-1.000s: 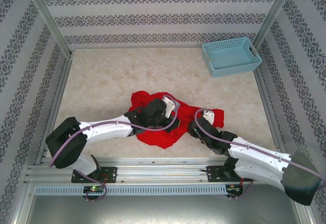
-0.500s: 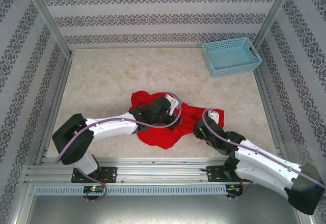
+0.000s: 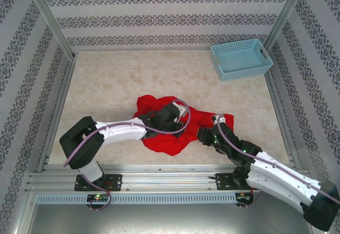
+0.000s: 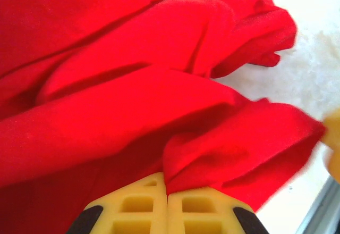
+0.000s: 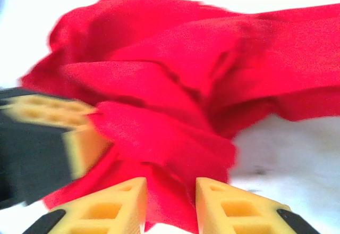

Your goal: Fold the inside-out t-shirt

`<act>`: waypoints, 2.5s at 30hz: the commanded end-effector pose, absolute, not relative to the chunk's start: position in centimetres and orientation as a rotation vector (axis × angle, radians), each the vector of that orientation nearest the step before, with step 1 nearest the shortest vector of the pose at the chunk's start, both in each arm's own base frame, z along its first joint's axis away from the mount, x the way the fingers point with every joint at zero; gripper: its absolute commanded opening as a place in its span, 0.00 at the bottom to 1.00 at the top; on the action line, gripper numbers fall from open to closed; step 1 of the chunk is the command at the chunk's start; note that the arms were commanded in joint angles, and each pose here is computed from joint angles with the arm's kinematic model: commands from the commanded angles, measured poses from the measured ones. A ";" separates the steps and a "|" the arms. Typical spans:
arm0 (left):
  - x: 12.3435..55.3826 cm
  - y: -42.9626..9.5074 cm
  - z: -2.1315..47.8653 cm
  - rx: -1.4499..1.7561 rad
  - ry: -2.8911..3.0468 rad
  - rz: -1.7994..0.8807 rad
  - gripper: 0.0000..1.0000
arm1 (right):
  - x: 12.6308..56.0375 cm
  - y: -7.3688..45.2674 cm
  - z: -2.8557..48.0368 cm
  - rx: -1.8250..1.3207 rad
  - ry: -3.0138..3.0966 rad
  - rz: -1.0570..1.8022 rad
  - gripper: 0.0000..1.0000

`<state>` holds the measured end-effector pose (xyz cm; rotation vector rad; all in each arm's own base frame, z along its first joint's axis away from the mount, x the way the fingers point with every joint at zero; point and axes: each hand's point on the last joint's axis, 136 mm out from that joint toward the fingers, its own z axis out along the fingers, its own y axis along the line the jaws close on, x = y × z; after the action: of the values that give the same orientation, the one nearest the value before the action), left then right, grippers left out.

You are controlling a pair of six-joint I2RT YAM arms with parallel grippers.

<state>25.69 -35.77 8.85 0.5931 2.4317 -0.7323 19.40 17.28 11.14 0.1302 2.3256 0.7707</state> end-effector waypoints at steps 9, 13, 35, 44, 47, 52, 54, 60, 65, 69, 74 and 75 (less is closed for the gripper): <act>26.2 -34.2 9.1 0.569 2.412 -0.669 0.00 | 20.9 22.4 10.7 0.122 2.300 0.960 0.27; 26.1 -33.7 9.3 0.553 2.410 -0.660 0.00 | 22.0 21.0 9.4 0.236 2.340 0.821 0.28; 27.7 -32.2 11.3 0.532 2.357 -0.642 0.43 | 23.0 19.6 10.2 0.111 2.363 0.597 0.00; 34.7 -29.6 12.2 0.423 2.421 -0.350 0.85 | 18.4 16.1 8.7 0.160 2.477 0.519 0.00; 36.1 -29.8 10.2 0.418 2.489 -0.318 0.88 | 17.8 15.6 8.1 0.181 2.495 0.514 0.00; 36.2 -30.6 6.5 0.463 2.590 -0.284 0.86 | 17.3 14.8 8.0 0.194 2.514 0.485 0.00; 36.4 -30.4 5.1 0.462 2.623 -0.243 0.82 | 17.1 14.6 7.8 0.202 2.529 0.473 0.00; 38.2 -26.9 2.3 0.287 2.709 -0.092 0.28 | 15.6 13.9 6.5 0.234 2.622 0.440 0.00; 40.1 -20.8 2.6 -0.031 2.703 0.018 0.00 | 15.9 14.3 7.1 0.216 2.604 0.461 0.00; 39.8 -16.5 5.1 -0.258 2.601 0.030 0.00 | 17.0 15.0 8.4 0.168 2.573 0.443 0.00; 38.5 -14.5 8.2 -0.323 2.503 0.028 0.00 | 18.0 14.8 9.2 0.116 2.562 0.338 0.00; 38.2 -14.3 8.3 -0.330 2.498 0.020 0.00 | 18.2 15.3 9.6 0.099 2.557 0.353 0.00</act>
<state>37.95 -16.47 6.53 -0.2184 2.5919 -0.0389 17.90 15.85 9.03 0.1639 2.5664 0.4436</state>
